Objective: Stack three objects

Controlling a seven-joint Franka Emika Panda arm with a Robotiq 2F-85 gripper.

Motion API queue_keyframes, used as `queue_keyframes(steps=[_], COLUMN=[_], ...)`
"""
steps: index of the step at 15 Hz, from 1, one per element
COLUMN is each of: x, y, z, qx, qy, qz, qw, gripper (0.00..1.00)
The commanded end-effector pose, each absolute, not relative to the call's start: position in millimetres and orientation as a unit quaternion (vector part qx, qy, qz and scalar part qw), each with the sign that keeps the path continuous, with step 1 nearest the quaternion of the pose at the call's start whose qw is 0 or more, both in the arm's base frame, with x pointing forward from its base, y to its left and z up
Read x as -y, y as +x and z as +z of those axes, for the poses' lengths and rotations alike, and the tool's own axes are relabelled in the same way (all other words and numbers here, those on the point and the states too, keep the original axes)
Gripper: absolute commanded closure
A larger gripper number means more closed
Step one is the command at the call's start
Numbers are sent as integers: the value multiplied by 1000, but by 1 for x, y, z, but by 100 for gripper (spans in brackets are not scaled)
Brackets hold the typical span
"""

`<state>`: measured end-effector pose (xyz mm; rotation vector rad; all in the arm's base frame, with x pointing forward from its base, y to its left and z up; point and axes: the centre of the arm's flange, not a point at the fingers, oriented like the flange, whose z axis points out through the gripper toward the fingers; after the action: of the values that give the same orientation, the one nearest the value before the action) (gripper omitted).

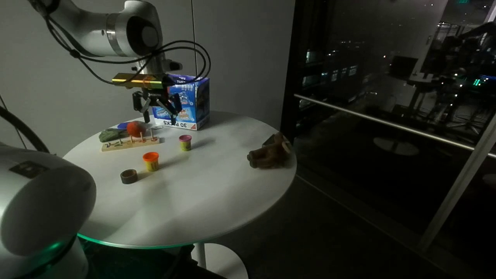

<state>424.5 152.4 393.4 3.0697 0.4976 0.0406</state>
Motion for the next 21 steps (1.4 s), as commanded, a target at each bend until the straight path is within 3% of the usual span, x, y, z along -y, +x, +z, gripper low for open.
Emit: queue_keyframes(steps=[1,11,17,19,21], x=[-150,-148,-147,-144,-140], y=[465,549,572,575,580], z=[400,365,316,326,341], qx=[-147,-173,-189,-202,-201], qy=[986,984,981,978,979], qz=[36,0,-29,-24,-3], qw=[63,39,-4,-41,-32], gripper=[0,0,0,0,0])
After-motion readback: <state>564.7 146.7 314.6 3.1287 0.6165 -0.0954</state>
